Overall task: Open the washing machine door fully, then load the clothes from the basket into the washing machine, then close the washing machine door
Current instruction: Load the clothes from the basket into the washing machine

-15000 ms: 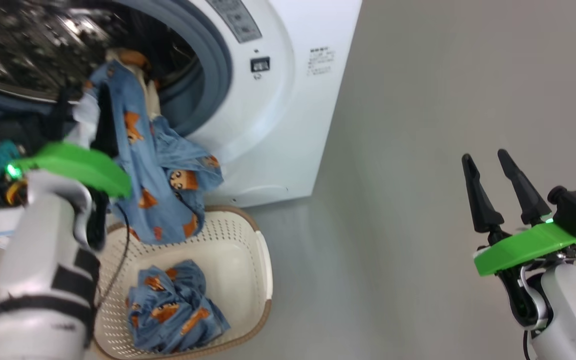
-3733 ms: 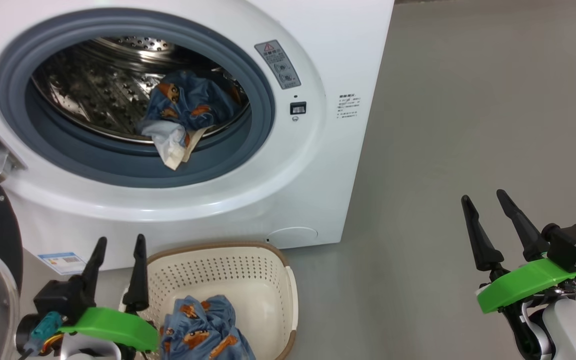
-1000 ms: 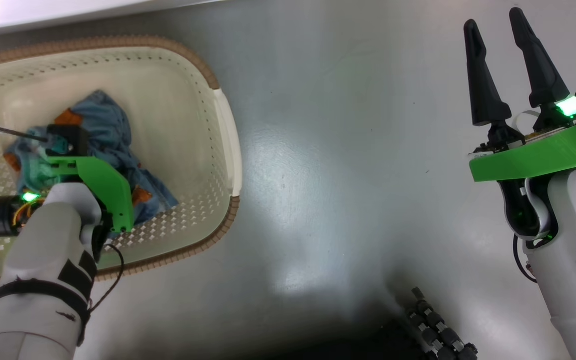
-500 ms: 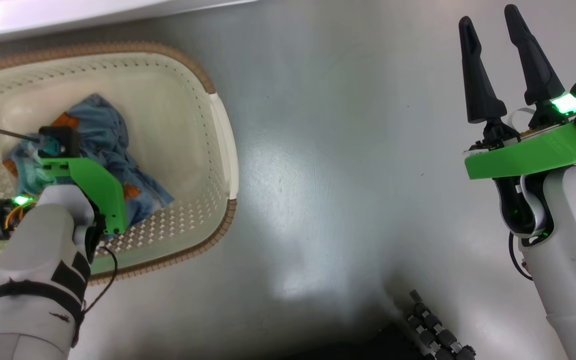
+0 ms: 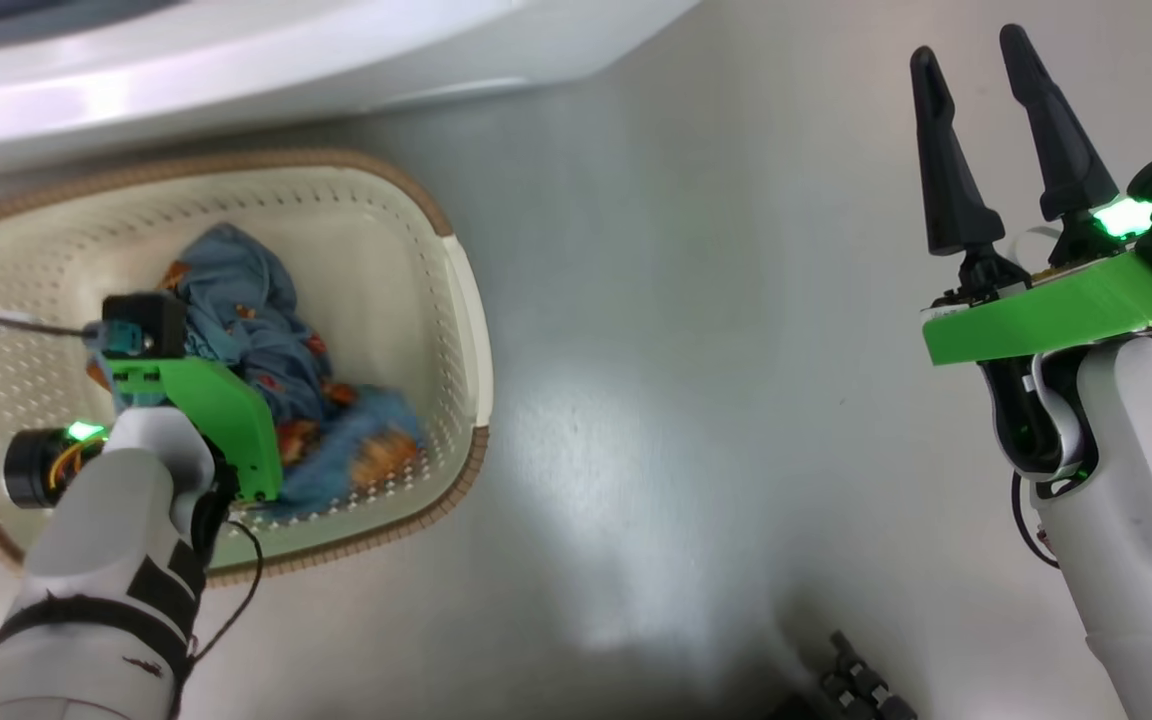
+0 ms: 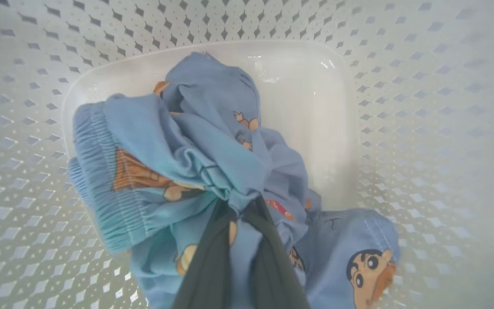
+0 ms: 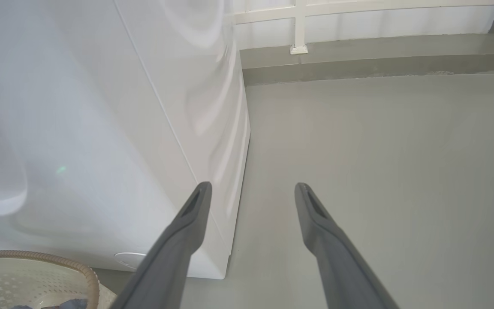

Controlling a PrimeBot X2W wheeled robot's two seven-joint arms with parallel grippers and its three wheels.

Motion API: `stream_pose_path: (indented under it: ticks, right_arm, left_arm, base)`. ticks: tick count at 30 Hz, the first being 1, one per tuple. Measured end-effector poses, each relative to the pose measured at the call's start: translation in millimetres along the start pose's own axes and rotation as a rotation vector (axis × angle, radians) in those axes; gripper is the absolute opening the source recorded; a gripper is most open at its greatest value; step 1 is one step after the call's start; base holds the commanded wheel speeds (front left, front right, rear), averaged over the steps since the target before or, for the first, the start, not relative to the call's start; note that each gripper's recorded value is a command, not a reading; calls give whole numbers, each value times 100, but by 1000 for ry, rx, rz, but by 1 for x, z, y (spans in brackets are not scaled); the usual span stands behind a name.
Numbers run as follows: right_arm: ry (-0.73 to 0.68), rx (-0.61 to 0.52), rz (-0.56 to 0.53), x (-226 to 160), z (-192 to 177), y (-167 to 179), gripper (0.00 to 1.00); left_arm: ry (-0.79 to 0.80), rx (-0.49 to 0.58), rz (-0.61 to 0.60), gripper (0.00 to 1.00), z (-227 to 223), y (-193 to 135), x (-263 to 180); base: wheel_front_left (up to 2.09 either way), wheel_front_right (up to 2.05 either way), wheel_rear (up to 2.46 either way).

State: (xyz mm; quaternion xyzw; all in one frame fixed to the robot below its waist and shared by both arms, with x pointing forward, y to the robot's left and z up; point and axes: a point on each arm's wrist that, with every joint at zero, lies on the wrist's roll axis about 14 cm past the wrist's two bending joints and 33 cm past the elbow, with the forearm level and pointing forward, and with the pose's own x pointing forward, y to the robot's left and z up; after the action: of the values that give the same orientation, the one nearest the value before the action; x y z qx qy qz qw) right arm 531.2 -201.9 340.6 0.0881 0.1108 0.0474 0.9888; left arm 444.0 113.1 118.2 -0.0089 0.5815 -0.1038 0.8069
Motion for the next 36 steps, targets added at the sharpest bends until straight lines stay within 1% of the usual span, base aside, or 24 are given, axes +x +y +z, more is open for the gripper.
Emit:
stream_pose_path:
  ticks: [4, 10, 12, 22, 28, 36]
  right_arm:
    - [-21, 7, 4, -7, 13, 5, 100]
    - [-53, 18, 4, -21, 34, 11, 100]
    - [-64, 22, -1, -31, 43, 13, 100]
    - [-107, 30, -2, -64, 70, 21, 100]
    - [-139, 35, 2, -86, 86, 27, 100]
    - [-174, 29, 17, -110, 102, 34, 100]
  left_arm:
    - [-83, -18, -26, 0, 15, -6, -16]
    - [-184, -33, -36, 0, 24, -8, -45]
    - [-241, -56, -47, 0, 31, -13, -61]
    - [-387, -99, -66, 0, 42, -23, -112]
    - [-509, -109, -113, 0, 57, -43, -147]
    - [-685, -113, -151, 0, 79, -51, -197]
  base:
    - [0, 0, 0]
    - [0, 0, 0]
    - [0, 0, 0]
    - [0, 0, 0]
    - [0, 0, 0]
    - [0, 0, 0]
